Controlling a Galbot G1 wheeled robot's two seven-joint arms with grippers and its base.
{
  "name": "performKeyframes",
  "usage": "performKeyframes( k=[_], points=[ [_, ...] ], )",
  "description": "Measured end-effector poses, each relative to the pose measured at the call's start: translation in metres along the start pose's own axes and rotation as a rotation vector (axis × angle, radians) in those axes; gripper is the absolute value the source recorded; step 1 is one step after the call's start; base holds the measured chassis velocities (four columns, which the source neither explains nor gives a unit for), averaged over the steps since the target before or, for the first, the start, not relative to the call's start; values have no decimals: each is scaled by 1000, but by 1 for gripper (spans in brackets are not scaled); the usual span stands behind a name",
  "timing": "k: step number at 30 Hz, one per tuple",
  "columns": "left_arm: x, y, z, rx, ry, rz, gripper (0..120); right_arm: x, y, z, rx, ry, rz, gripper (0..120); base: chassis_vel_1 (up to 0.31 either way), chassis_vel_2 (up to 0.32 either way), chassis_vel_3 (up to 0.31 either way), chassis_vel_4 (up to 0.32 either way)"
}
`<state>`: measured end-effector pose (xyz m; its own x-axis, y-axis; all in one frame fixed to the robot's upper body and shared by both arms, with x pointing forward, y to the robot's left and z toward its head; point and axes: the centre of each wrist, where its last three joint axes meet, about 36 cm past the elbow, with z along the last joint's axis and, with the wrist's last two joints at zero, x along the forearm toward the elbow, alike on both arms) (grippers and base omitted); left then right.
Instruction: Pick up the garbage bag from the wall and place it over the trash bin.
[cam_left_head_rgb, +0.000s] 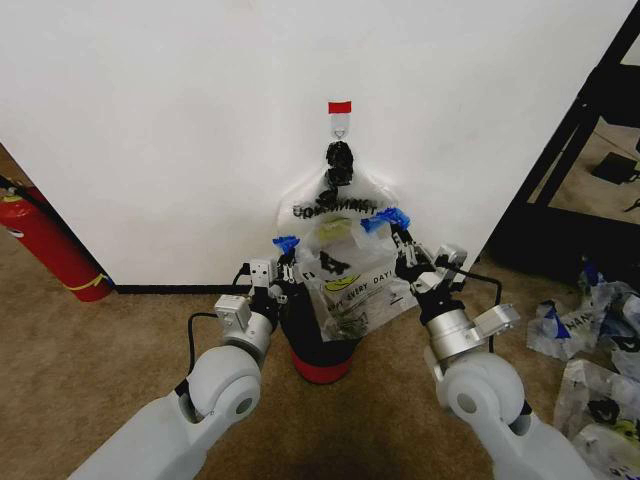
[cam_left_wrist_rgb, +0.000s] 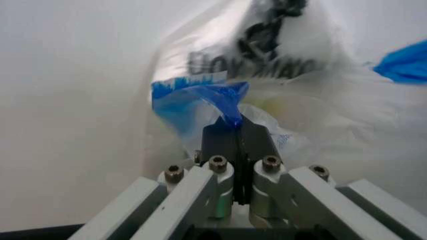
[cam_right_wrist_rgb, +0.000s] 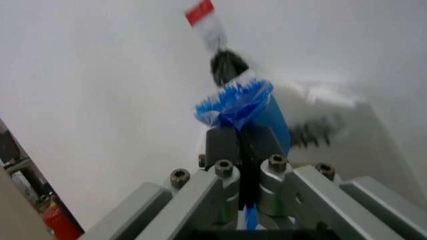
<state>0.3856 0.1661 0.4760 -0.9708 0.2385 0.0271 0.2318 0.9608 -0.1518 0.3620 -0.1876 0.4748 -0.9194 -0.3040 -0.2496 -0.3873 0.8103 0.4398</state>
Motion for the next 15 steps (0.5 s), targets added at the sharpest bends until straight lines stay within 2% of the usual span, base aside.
performKeyframes(
  k=[9,15],
  points=[
    [8,26,5,-22,15,-50,0,-8,14,48,-92,27,39,0,0,0,0,0],
    [19,32,21,-6,58,-81,0,13,8,99,-185,108,183,0,0,0,0,0]
  ],
)
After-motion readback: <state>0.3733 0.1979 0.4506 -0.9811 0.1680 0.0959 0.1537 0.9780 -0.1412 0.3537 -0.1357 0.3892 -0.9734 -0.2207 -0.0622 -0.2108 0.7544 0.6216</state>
